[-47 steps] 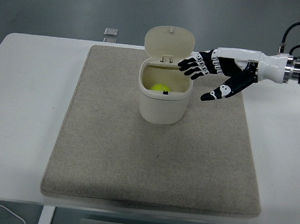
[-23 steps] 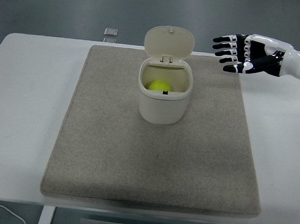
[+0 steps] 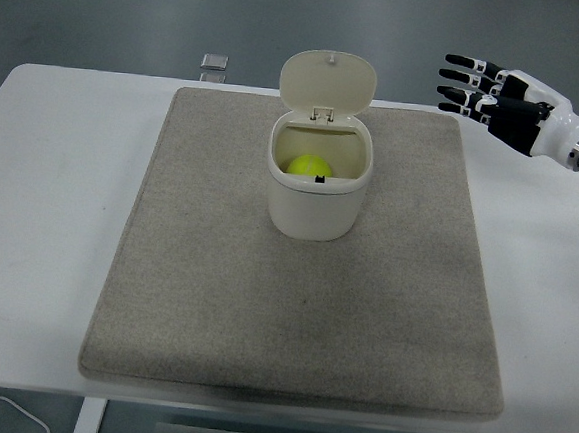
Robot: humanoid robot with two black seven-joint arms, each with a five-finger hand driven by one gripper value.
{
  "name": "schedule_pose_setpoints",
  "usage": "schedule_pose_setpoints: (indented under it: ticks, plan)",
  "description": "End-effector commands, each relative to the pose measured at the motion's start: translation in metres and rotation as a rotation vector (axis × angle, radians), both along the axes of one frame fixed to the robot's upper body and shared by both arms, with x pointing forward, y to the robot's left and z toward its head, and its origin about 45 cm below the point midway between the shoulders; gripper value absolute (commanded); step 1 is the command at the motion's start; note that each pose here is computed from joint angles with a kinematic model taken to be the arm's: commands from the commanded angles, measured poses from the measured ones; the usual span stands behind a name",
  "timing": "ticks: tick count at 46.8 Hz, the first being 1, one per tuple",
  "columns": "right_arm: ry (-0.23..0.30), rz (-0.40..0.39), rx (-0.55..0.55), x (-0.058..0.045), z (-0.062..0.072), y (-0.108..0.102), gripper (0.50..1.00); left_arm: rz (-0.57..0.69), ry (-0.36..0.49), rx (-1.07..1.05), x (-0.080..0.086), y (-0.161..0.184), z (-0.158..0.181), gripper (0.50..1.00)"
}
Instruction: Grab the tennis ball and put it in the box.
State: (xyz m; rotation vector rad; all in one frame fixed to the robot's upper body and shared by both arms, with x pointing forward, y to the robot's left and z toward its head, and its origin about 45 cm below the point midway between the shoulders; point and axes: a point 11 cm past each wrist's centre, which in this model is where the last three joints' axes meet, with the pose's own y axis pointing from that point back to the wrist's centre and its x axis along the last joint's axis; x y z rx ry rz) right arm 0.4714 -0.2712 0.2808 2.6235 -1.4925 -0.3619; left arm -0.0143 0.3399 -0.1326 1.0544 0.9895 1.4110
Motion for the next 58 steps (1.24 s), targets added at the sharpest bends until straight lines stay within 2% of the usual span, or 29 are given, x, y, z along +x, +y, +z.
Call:
schedule_pose_setpoints:
  ticks: [1,15,21,25,32,35,39,44,58]
  plan:
    - [0.024,-0.039,0.023,0.002,-0.007,0.001,0.893,0.0,0.0,0.0,0.0,0.0,0.0,0.992]
    - [0.089,-0.124,0.129,0.012,-0.02,0.002,0.893,-0.001,0.0,0.0,0.0,0.0,0.0,0.992]
    - [0.118,-0.178,0.221,0.02,-0.014,0.001,0.893,0.0,0.0,0.001,0.0,0.0,0.0,0.992]
    - [0.142,-0.212,0.24,0.024,-0.017,0.002,0.893,0.0,0.0,0.0,0.0,0.0,0.0,0.992]
    - [0.146,-0.266,0.227,0.028,-0.021,-0.002,0.895,0.0,0.0,0.001,0.0,0.0,0.0,0.992]
    - [0.133,-0.275,0.216,0.028,-0.02,-0.003,0.93,0.0,0.0,0.0,0.0,0.0,0.0,0.992]
    - [0.123,-0.298,0.212,0.029,-0.021,-0.005,0.932,0.0,0.0,0.001,0.0,0.0,0.0,0.992]
    - [0.132,-0.294,0.212,0.027,-0.026,-0.006,0.932,0.0,0.0,0.0,0.0,0.0,0.0,0.992]
    - [0.129,-0.284,0.219,0.026,-0.025,-0.004,0.932,0.0,0.0,0.001,0.0,0.0,0.0,0.992]
